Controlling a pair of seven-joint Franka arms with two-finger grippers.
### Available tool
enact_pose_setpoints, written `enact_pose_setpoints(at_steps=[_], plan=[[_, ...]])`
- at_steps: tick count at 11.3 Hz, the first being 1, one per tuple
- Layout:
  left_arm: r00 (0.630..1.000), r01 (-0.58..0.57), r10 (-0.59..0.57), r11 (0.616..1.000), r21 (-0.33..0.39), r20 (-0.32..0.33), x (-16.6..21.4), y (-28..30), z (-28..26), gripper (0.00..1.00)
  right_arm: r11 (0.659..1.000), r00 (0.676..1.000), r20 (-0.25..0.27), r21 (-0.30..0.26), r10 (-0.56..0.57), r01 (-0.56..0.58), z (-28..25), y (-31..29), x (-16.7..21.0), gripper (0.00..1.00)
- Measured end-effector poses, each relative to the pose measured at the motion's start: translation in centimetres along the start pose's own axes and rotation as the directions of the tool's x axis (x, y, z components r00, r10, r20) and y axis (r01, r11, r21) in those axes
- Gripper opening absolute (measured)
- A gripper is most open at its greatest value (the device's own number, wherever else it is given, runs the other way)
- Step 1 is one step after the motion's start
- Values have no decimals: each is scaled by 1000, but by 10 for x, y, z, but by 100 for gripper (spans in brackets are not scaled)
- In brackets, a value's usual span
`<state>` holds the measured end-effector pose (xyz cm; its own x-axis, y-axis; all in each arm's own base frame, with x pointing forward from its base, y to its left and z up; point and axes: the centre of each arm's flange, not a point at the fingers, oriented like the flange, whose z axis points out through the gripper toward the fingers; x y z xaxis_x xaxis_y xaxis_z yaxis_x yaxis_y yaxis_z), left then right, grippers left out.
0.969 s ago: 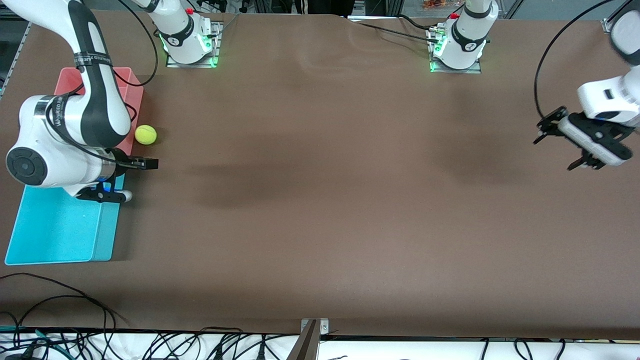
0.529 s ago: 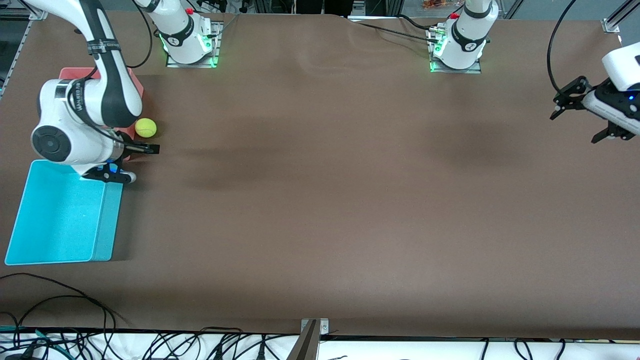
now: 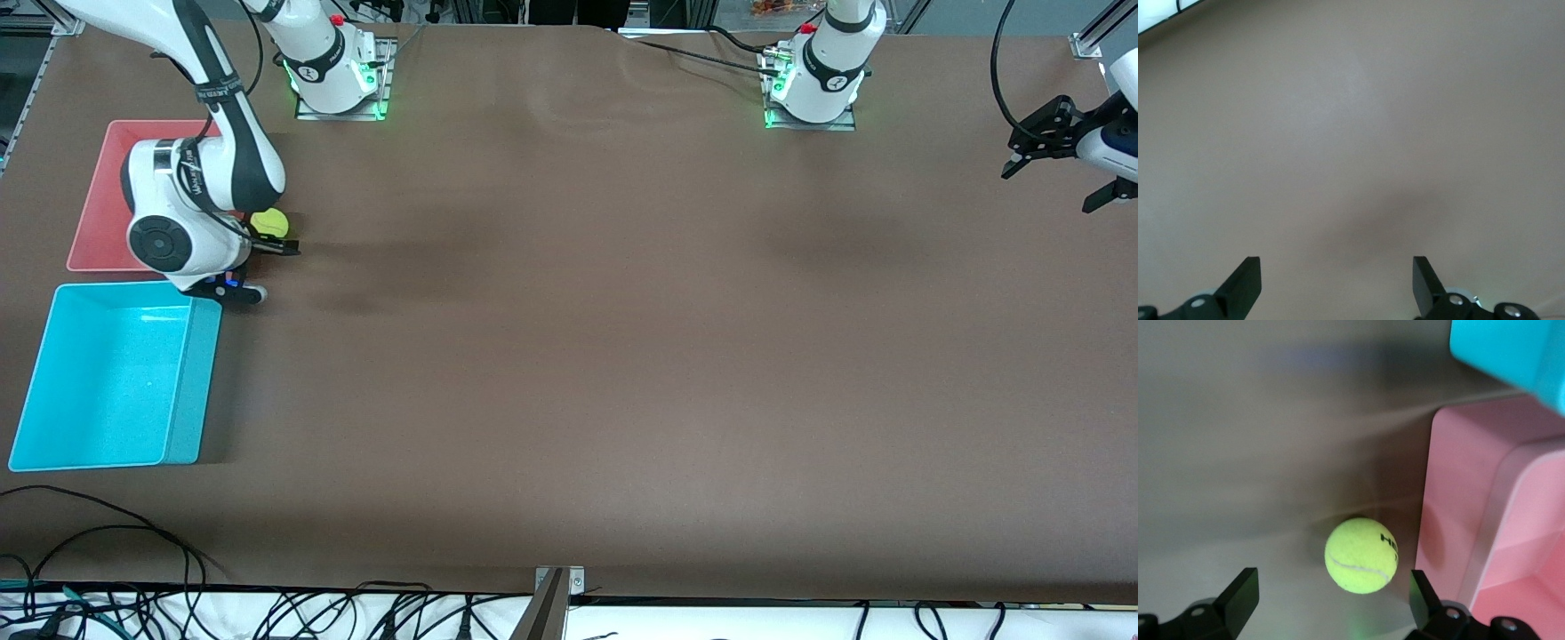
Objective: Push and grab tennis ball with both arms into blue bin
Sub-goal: 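Close the right gripper around the tennis ball, then carry the held ball with the right gripper over the blue bin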
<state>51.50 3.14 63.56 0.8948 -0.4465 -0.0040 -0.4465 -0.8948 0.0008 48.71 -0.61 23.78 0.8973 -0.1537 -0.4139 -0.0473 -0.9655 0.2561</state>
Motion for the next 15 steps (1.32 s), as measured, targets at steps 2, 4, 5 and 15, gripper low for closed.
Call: enact_pose_setpoints(at_steps=[2,4,5,15], plan=[[1000,29,-29,1000,-4,10,-3,6,-11,100,999,1000,6,-32,8,-8,16,-1,-5,100],[997,73,-73,997,-4,15,-5,14,-21,100,998,1000,5,-67,-3,3,29,-1,-9,100],[996,83,-83,997,-3,16,-5,16,-22,100,996,1000,1,-84,-5,6,36,-1,-11,100],[979,183,-180,983,-29,99,-15,23,-24,100,982,999,-17,-186,30,-33,87,-12,-15,84]])
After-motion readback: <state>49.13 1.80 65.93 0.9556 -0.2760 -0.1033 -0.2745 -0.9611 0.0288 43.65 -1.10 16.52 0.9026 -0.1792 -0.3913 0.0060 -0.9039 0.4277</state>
